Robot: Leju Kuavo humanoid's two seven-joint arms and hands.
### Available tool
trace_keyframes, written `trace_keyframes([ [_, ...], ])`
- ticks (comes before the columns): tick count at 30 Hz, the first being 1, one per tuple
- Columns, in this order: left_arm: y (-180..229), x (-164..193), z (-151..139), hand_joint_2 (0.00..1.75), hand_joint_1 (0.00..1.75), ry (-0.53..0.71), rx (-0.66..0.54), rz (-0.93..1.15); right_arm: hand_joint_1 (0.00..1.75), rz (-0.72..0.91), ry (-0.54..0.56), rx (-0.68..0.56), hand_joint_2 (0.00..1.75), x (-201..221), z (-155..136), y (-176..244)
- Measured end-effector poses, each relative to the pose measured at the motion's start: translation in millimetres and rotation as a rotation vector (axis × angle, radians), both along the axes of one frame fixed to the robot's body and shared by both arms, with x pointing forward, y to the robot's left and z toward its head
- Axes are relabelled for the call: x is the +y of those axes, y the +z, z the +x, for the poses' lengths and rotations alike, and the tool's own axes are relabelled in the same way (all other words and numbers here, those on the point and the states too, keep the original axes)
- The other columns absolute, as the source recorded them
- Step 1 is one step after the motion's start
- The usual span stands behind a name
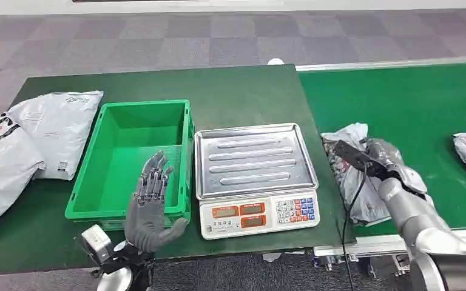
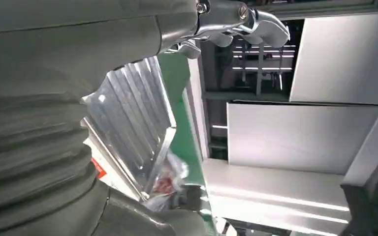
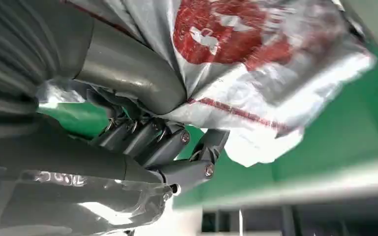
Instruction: Moved the parcel from conveyor to table for the left to box.
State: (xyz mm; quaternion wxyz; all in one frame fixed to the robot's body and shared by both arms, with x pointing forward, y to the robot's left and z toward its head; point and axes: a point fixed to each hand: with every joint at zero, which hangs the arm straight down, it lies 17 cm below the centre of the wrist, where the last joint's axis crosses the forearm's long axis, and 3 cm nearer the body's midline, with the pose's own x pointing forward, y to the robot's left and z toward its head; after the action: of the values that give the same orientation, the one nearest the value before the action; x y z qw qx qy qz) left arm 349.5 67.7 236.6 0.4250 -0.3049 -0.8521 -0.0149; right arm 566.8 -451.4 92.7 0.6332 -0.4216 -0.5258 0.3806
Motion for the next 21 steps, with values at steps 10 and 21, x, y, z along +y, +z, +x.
trace_keyframes([
  [10,-6,-26,0,1.75,0.00,-0.105,-0.007,0.033,1.75,-0.005,0.096,-0.618,1.75,-8,-19,166],
  [21,-35,-51,-10,1.75,0.00,-0.203,0.032,0.105,1.75,-0.032,0.096,-0.794,1.75,17,-36,212],
])
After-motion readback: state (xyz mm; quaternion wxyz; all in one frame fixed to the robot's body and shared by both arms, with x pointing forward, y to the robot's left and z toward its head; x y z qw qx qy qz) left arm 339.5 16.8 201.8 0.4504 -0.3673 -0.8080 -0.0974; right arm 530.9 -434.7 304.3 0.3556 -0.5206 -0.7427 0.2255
